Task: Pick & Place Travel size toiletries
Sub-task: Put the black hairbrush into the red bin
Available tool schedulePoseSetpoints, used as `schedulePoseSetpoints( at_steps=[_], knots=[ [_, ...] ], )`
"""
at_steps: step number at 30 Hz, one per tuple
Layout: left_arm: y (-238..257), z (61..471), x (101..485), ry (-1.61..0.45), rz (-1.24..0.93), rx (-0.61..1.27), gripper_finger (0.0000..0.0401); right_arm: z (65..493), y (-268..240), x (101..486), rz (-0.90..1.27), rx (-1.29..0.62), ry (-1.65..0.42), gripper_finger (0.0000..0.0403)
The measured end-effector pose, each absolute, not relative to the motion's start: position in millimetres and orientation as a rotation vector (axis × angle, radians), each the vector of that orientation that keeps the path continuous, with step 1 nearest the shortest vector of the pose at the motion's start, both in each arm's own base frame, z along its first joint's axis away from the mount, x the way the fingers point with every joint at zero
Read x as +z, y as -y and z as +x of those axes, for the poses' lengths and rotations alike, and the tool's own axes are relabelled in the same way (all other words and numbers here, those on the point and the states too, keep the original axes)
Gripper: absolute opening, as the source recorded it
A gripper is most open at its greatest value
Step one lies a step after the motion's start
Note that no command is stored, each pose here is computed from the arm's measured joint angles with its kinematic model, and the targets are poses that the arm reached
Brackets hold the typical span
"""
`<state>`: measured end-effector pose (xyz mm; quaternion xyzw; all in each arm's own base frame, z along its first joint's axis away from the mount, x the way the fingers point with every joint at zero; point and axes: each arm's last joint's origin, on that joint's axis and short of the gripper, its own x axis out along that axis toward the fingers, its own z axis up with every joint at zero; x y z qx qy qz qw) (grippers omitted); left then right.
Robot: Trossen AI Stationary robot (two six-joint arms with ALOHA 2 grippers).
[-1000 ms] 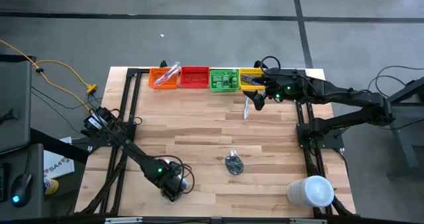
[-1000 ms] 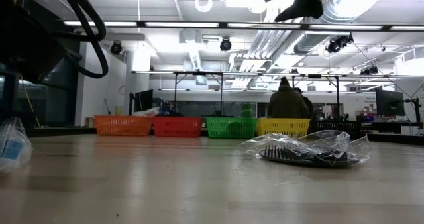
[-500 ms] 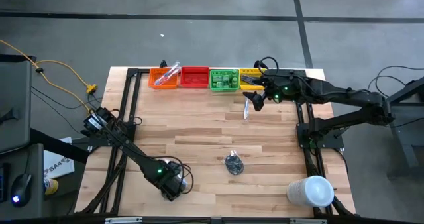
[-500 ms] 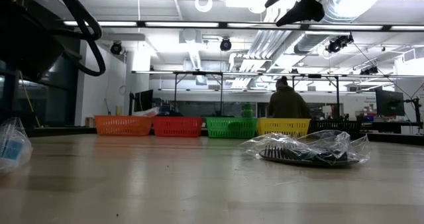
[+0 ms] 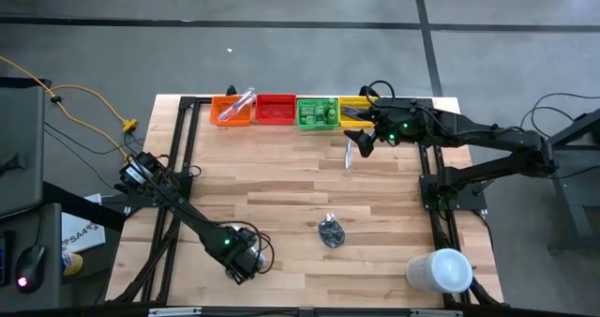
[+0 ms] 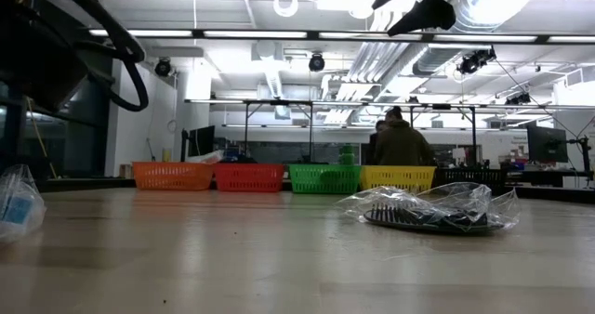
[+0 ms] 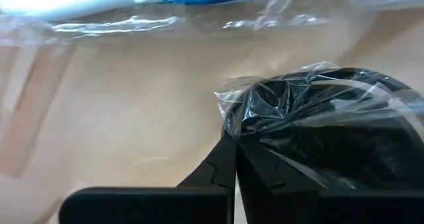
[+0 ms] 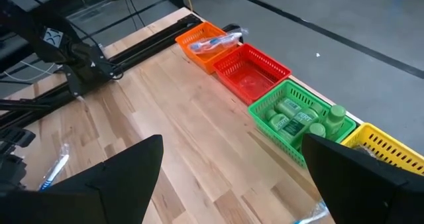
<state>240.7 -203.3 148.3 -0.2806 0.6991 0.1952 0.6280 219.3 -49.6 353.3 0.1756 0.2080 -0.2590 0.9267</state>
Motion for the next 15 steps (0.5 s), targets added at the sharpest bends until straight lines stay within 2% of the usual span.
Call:
schedulePoseSetpoints(
  at_steps=[15],
  knots=[
    [196, 236, 198, -1.608, -0.495, 0.496, 0.0, 219, 50, 353, 0.36, -0.531, -0.432, 0.0354]
  ],
)
